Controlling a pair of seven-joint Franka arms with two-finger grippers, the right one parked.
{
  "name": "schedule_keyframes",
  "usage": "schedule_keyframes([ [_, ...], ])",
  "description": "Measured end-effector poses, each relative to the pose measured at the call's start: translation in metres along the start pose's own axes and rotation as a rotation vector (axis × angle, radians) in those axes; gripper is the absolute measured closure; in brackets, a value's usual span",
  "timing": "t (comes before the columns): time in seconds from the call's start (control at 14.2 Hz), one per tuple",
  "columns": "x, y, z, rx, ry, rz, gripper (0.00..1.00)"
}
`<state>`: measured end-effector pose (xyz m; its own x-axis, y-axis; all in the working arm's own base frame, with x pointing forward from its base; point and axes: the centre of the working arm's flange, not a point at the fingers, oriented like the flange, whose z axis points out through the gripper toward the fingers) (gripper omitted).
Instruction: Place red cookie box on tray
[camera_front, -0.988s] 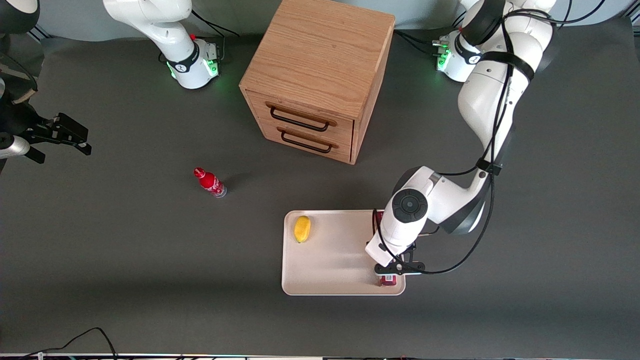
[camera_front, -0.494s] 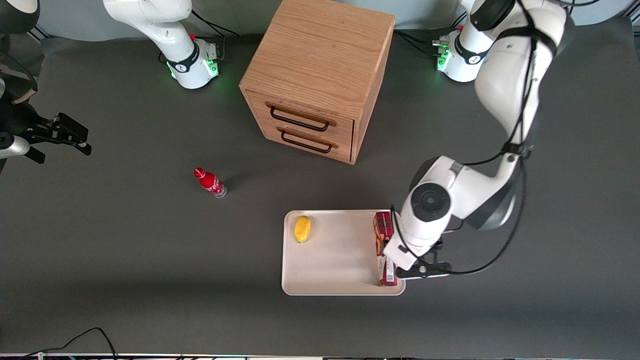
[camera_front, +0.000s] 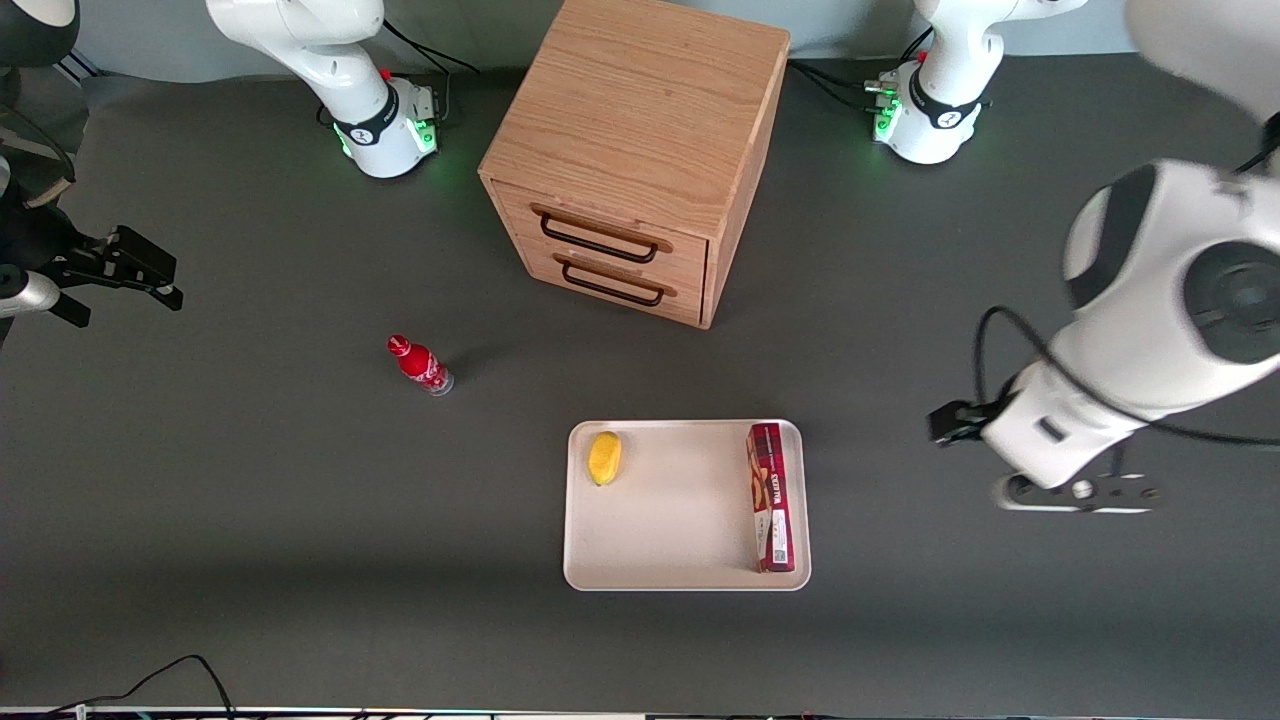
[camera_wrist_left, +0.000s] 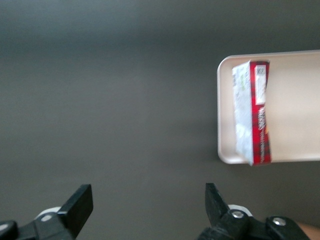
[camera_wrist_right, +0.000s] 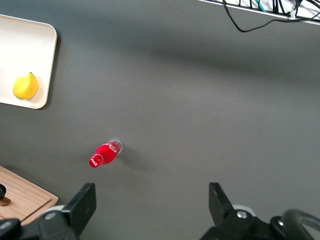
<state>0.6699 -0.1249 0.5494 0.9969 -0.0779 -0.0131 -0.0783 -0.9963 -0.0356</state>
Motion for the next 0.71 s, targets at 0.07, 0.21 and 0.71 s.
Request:
schedule_keyframes([
  [0.07, -0.011, -0.023, -0.016, -0.008, -0.017, 0.025, 0.0],
  [0.21, -0.033, -0.059, -0.047, -0.032, -0.034, 0.057, 0.0],
  [0.71, -0.137, -0.092, -0.128, -0.008, -0.045, 0.136, 0.0],
])
